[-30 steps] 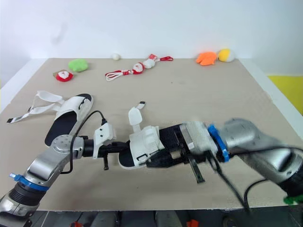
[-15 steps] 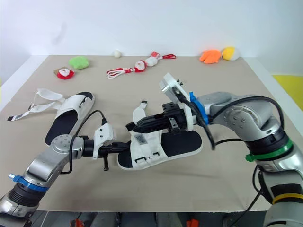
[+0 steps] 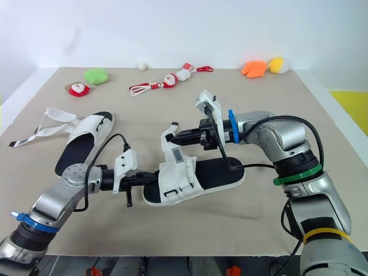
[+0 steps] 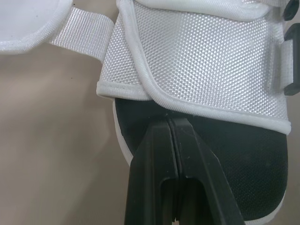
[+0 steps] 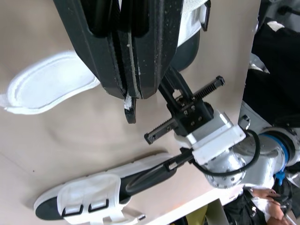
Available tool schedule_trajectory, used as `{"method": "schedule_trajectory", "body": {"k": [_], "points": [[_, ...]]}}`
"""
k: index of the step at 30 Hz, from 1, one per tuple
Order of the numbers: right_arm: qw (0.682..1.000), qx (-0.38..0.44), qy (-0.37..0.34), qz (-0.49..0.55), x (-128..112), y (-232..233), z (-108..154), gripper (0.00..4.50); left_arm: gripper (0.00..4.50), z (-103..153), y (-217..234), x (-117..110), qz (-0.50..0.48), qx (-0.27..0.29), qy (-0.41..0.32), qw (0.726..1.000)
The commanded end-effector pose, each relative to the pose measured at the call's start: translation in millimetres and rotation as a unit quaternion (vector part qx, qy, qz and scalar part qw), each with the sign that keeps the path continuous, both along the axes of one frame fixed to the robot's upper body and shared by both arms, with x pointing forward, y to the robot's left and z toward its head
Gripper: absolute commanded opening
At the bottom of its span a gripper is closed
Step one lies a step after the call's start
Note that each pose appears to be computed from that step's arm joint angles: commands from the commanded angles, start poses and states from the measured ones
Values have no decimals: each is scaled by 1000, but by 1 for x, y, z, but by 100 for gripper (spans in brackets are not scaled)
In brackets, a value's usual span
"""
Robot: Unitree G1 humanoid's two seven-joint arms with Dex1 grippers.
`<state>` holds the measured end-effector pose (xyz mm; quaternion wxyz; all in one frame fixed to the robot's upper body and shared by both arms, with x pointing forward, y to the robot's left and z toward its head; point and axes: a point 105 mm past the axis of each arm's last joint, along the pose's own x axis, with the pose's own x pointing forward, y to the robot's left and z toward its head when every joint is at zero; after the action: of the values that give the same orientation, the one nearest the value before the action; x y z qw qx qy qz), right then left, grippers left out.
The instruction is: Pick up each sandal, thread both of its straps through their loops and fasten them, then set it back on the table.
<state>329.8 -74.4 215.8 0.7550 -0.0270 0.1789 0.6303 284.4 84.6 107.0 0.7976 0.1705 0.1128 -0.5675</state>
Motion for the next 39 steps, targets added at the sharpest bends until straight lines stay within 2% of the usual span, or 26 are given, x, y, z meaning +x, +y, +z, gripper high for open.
{"method": "schedule_trajectory", "body": {"k": [1, 19, 34, 38, 39], "points": [[1000, 5, -19, -15, 8, -3, 14, 11, 0, -21, 3, -2, 11, 24, 32, 999], [992, -91, -32, -79, 33, -16, -27, 11, 0, -20, 3, -2, 10, 24, 31, 999], [986, -133, -61, -76, 32, -17, -45, 11, 0, -19, 1, -4, 8, 22, 32, 999], [989, -105, -39, -101, 39, -29, -29, 144, 0, -20, 0, -4, 9, 20, 33, 999], [989, -90, -32, -114, 43, -31, -22, 201, 0, -21, 0, -4, 8, 20, 33, 999]]}}
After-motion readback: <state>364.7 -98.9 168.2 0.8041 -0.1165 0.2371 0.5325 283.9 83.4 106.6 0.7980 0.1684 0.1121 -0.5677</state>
